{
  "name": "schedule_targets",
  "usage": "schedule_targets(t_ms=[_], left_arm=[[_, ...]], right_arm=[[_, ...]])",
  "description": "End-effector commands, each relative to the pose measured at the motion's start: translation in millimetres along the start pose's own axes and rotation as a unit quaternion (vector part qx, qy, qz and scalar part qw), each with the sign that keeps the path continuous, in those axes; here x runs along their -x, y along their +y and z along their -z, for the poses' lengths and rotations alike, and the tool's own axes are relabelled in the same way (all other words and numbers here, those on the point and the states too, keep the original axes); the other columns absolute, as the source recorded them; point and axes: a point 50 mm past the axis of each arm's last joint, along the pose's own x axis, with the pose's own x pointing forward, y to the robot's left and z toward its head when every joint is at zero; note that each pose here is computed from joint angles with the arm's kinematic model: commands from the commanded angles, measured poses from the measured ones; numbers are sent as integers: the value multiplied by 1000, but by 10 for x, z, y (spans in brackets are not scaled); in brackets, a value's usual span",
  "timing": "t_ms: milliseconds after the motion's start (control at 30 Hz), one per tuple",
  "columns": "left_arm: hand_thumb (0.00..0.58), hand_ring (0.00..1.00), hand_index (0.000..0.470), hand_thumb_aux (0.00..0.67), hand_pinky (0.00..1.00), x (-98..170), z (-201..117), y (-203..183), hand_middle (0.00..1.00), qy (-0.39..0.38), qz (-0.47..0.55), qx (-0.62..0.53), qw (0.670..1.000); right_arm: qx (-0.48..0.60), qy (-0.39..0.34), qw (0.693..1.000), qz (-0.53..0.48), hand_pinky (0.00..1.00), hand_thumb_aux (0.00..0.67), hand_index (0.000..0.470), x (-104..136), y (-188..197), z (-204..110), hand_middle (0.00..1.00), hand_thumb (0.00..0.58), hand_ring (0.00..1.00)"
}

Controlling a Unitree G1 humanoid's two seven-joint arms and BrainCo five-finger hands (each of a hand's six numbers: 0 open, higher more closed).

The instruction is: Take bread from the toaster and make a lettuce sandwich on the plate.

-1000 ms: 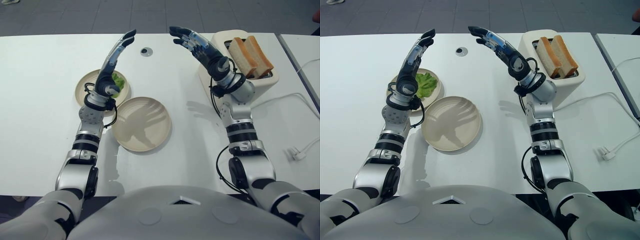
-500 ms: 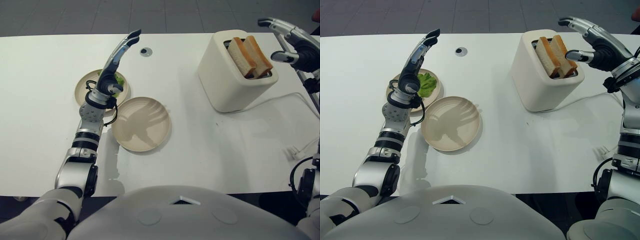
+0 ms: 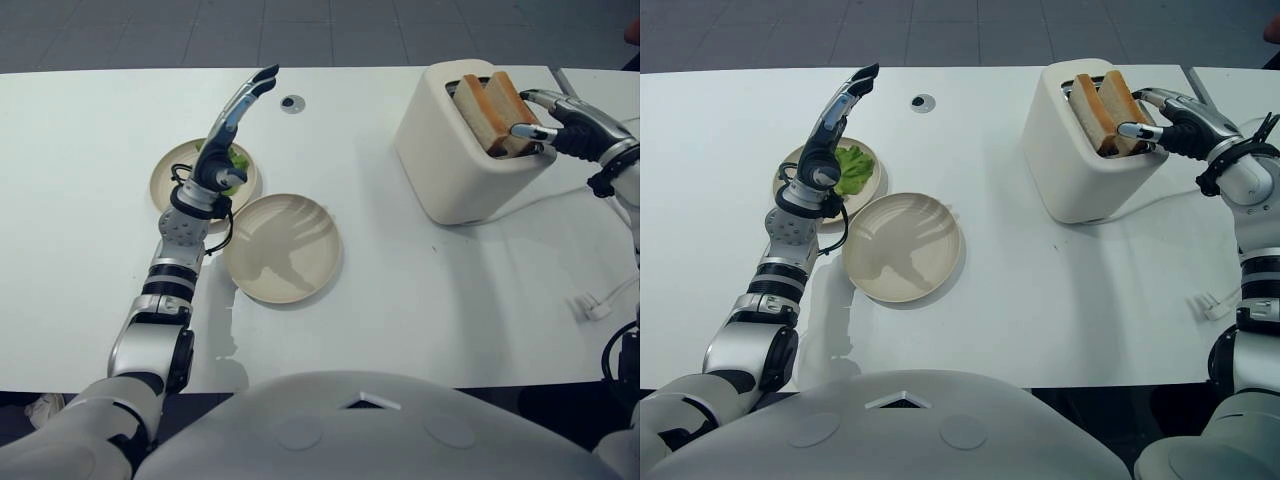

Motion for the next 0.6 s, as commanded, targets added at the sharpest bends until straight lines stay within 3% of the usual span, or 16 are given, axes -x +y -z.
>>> schedule_targets(t_ms=[33,300,567,600], left_arm=[[0,0,0,0,0,17,20,-13,0,7,15,-8,1000],[0,0,0,0,0,28,18,-32,0,6,21,-11,1000],[0,0,0,0,0,33,14,-51,0,5,26,-13,1000],[0,0,0,0,0,33,13,-54,0,5,27,-13,1000]], right_arm=[[13,-4,1000,-14,235,670,470,-33,58,-15,235,580,235],[8,-77,996,41,855,670,470,-94,-73,-243,855,580,855],[19,-72,997,22,808,670,470,-164,44,-265,808,580,808],[20,-75,997,16,800,596,418,-177,72,-284,800,573,800]])
